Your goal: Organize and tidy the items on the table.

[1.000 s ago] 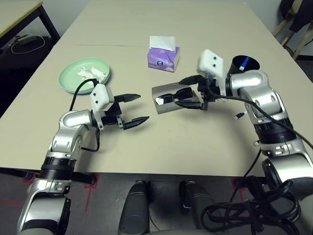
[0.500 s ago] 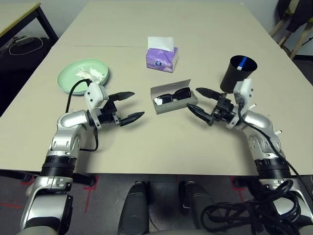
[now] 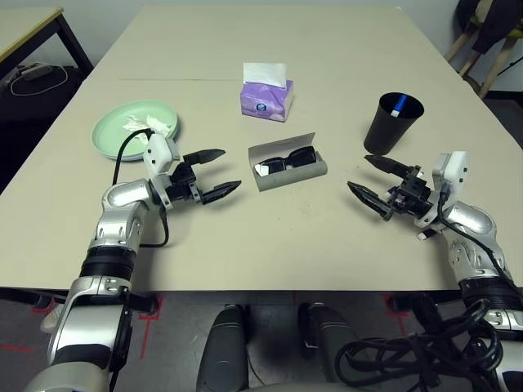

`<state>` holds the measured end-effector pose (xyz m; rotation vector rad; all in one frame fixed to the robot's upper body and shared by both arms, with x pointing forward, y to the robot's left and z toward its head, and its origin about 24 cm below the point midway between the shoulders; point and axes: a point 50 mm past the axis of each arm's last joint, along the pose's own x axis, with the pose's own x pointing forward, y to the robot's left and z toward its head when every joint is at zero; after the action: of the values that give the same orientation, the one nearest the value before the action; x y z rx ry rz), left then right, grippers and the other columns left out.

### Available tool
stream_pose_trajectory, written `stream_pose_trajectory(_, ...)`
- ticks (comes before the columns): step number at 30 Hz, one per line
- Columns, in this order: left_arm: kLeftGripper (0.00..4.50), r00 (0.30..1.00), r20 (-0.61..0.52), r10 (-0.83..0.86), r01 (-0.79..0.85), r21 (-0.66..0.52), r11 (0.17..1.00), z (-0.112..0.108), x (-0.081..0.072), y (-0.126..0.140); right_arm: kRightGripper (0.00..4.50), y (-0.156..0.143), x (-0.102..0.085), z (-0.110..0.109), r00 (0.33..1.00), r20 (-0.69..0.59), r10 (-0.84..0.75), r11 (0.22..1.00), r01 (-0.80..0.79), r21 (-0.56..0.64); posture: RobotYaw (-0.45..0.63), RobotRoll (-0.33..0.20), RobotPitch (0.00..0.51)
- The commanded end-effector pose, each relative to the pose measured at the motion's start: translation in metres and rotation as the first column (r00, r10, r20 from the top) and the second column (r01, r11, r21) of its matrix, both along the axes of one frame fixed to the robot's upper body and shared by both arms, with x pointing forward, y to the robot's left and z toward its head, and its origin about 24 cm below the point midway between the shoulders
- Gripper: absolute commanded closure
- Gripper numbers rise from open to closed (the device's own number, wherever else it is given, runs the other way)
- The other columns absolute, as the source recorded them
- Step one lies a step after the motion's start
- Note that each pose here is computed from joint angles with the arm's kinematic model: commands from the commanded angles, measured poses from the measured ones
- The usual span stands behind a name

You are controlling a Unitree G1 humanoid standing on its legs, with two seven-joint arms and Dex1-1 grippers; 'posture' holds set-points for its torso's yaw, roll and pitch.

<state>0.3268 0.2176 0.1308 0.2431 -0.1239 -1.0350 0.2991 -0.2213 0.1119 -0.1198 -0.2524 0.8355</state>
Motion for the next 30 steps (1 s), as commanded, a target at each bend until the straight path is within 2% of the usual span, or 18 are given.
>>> stream_pose_trajectory(1, 1.38, 1.000, -0.026, 0.003, -0.004, -0.029, 1.000, 0.002, 0.002, 0.002, 0.00, -0.001, -0.003, 0.001, 1.000, -0.003, -0.010, 1.000, 0.010, 0.019, 0.05, 0.000, 0.115)
stream_pose_trajectory(4, 2.54, 0.998, -0.044, 0.038, -0.041, -0.055, 0.998, 0.002, 0.006, 0.003, 0.00, 0.001, -0.003, 0.005, 1.000, 0.005, -0.010, 1.000, 0.010, 0.026, 0.04, 0.000, 0.113)
stream_pose_trajectory(7, 3.73, 0.983, -0.084, 0.165, -0.176, -0.148, 0.973, 0.004, 0.018, 0.008, 0.00, 0.004, -0.002, 0.010, 1.000, 0.013, -0.011, 0.999, 0.011, 0.031, 0.04, 0.000, 0.112)
stream_pose_trajectory(9, 4.47, 0.965, -0.093, 0.243, -0.255, -0.147, 0.956, 0.004, 0.025, 0.011, 0.00, 0.004, -0.002, 0.011, 1.000, 0.014, -0.012, 0.999, 0.012, 0.033, 0.04, 0.000, 0.114)
stream_pose_trajectory(12, 4.47, 0.937, -0.097, 0.335, -0.345, -0.110, 0.932, 0.003, 0.035, 0.012, 0.00, 0.005, -0.003, 0.013, 1.000, 0.015, -0.015, 0.999, 0.014, 0.034, 0.04, 0.000, 0.116)
stream_pose_trajectory(15, 4.47, 0.928, -0.088, 0.361, -0.368, -0.083, 0.926, 0.002, 0.042, 0.006, 0.00, 0.004, -0.003, 0.013, 1.000, 0.008, -0.023, 0.999, 0.023, 0.035, 0.03, 0.000, 0.118)
stream_pose_trajectory(24, 4.47, 0.950, -0.101, 0.296, -0.300, -0.031, 0.953, -0.002, 0.054, -0.026, 0.00, 0.002, -0.007, 0.010, 0.999, -0.018, -0.036, 0.999, 0.036, 0.032, 0.01, 0.000, 0.120)
stream_pose_trajectory(30, 4.47, 0.977, -0.096, 0.189, -0.194, -0.043, 0.980, 0.000, 0.055, -0.048, 0.00, 0.003, -0.009, 0.008, 0.998, -0.042, -0.037, 0.999, 0.038, 0.031, 0.00, 0.000, 0.122)
